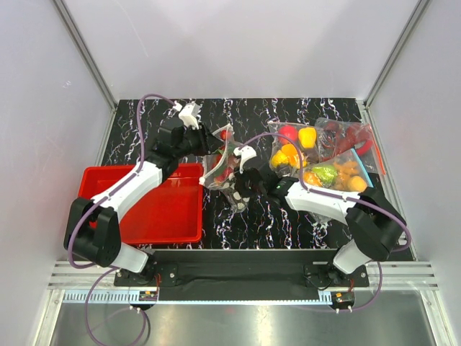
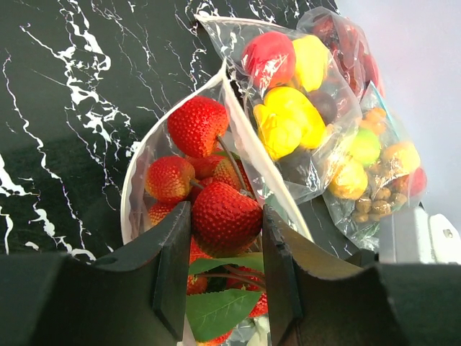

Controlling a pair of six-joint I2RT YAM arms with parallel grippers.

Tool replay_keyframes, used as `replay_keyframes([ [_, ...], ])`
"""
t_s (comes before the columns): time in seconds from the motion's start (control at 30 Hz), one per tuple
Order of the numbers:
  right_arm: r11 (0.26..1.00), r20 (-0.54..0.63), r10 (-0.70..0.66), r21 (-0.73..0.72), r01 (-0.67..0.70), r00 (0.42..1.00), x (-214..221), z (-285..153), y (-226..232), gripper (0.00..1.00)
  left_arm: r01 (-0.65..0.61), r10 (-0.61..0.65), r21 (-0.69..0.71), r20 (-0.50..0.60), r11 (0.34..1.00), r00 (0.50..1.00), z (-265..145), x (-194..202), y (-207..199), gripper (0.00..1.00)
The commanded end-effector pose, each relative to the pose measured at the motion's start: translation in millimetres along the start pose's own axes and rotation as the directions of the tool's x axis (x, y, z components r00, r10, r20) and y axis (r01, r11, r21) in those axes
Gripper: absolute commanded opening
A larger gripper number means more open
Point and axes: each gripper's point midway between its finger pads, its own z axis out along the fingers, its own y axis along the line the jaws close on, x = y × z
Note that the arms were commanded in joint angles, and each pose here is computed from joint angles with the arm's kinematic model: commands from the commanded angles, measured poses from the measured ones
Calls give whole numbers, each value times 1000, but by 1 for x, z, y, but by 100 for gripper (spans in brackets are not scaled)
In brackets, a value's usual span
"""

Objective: Open the zip-top bag and remove the fake food

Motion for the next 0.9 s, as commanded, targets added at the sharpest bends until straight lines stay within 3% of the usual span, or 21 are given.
replay_keyframes([
  [0.0, 999, 48, 2, 38, -3, 999, -16, -4, -3, 15, -41, 35, 59, 96, 997, 995, -10, -30, -20, 0],
  [0.03, 999, 12, -4, 54, 4, 1000, -5, -6, -8, 5, -42, 36, 58, 98, 997, 995, -11, -32, -19, 0],
  [0.1, 998, 5, -9, 67, 8, 1000, -3, -10, -11, 0, -43, 38, 52, 103, 998, 994, -12, -36, -18, 0],
  [0.43, 969, -20, -9, 246, 13, 1000, 8, -23, -46, 0, -66, 59, 41, 153, 997, 987, -41, -55, -19, 0],
  [0.87, 954, 2, 61, 293, -59, 998, 5, -28, -60, 0, -93, 80, 51, 218, 994, 973, -72, -72, -34, 0],
])
